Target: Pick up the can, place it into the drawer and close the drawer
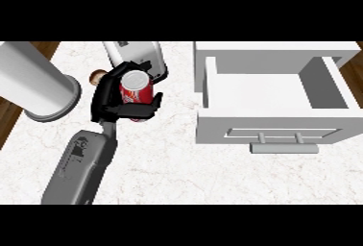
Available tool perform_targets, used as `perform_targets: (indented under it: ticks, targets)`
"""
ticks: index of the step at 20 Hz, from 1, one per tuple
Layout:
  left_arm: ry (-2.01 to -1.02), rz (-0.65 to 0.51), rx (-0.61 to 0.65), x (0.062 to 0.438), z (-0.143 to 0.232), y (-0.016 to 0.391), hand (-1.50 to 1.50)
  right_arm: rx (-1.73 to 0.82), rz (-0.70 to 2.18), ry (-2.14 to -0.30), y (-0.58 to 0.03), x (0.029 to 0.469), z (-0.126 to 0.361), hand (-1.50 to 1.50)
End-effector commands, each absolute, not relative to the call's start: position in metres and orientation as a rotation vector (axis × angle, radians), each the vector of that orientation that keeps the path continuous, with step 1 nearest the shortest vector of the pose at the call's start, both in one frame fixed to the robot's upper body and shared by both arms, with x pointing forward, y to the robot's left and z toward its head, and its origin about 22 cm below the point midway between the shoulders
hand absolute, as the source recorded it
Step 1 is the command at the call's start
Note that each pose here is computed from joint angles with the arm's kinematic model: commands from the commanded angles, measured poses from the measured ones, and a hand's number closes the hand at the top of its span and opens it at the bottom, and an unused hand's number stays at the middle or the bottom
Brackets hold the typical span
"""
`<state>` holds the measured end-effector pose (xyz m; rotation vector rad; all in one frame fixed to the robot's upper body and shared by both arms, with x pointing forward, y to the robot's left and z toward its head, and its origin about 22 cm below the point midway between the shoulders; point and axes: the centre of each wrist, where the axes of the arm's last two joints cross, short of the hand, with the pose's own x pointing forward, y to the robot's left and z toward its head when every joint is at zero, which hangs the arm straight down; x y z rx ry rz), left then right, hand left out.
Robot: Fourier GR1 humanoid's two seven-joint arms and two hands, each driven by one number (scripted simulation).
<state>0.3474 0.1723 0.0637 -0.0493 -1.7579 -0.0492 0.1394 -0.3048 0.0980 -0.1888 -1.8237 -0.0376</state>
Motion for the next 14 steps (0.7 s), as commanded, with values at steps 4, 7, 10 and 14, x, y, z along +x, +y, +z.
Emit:
perform_targets:
  ticks: [4,7,10,14]
  targets:
    - [-1.760,-0.110,-0.076,0.347,0.124,0.105,1.50,-0.171,-0.042,-1.822,-0.299,0.144,0.091,-1.50]
    - [-1.799,-0.120,-0.048,0.344,0.151,0.100,1.50,-0.214,-0.043,-1.823,-0.301,0.136,0.095,-1.50]
    - [-1.824,-0.141,-0.068,0.363,0.170,0.079,1.50,-0.208,-0.041,-1.826,-0.308,0.143,0.108,-1.50]
    - [-1.833,-0.177,-0.049,0.373,0.201,0.049,1.50,-0.197,-0.034,-1.826,-0.317,0.146,0.109,-1.50]
